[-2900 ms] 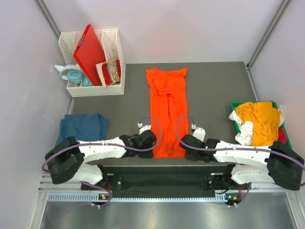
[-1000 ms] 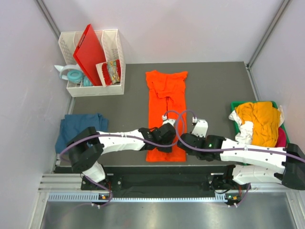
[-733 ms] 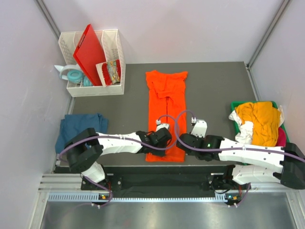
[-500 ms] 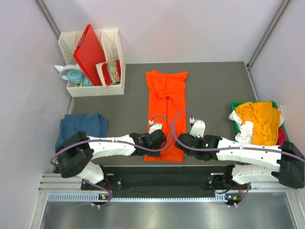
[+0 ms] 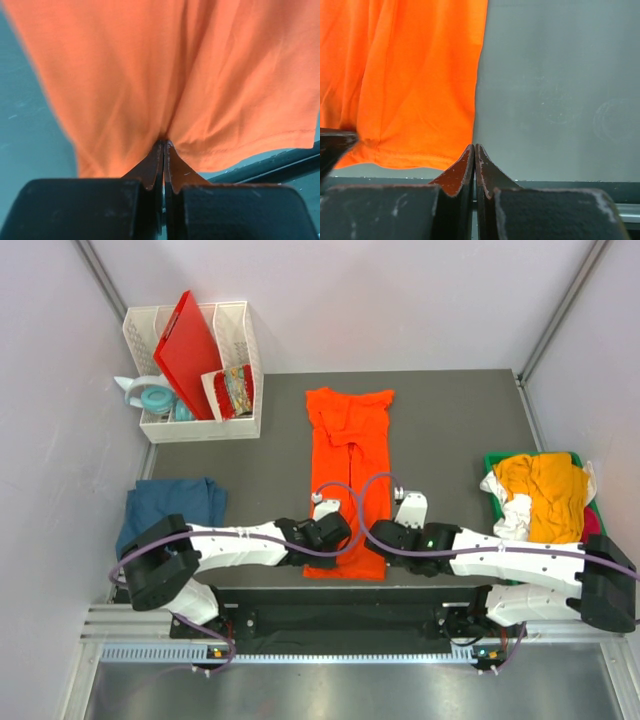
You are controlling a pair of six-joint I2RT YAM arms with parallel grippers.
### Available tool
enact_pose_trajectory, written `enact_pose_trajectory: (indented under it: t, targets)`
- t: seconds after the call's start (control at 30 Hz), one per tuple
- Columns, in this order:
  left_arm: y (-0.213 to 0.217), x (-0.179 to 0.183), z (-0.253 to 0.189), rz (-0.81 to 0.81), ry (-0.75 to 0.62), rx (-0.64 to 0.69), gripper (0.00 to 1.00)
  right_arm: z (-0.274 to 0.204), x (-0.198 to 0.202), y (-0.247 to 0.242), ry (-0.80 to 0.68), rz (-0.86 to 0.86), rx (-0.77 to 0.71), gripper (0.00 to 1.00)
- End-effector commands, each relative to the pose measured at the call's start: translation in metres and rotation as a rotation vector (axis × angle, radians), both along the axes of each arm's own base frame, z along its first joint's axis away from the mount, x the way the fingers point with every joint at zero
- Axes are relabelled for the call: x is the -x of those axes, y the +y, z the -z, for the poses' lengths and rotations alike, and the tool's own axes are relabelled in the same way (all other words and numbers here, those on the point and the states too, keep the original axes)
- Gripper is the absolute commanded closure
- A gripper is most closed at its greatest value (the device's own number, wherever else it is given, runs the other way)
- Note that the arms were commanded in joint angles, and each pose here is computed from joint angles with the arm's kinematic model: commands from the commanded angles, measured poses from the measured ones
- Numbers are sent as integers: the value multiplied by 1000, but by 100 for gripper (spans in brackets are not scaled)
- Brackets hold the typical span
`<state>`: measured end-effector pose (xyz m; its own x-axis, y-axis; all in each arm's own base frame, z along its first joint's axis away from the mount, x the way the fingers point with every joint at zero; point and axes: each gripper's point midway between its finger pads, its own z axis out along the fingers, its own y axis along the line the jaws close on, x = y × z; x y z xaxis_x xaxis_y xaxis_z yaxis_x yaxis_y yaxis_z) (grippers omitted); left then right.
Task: Fold and stack the t-shirts
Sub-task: Grab the bottom of the folded rectangular tshirt with both arms
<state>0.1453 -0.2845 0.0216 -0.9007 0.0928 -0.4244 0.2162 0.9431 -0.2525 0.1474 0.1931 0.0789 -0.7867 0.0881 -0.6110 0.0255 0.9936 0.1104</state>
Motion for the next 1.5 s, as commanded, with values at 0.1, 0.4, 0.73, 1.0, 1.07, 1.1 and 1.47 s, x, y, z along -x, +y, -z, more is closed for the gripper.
enact_pose_trajectory:
  t: [0.1, 0.4, 0.73, 1.0, 1.07, 1.1, 1.47]
  targets:
    - [-7, -34, -91, -29, -245, 126, 100, -43, -43, 30, -103, -65, -43, 100]
    - [-35, -31, -96, 43, -239, 228, 100, -27, -150, 55, -66, -64, -37, 100]
    - [-43, -22, -48, 123, -184, 193, 100, 4, -194, 84, 18, -80, -42, 100]
    - [-47, -14, -19, 177, -119, 141, 100, 25, -194, 92, 71, -84, -37, 100]
    - [-49, -11, -15, 189, -100, 142, 100, 28, -195, 92, 79, -86, -30, 100]
    - [-47, -9, -10, 192, -86, 133, 100, 34, -195, 94, 93, -91, -26, 100]
    - [-42, 8, 9, 211, -20, 110, 100, 54, -206, 125, 147, -185, -57, 100]
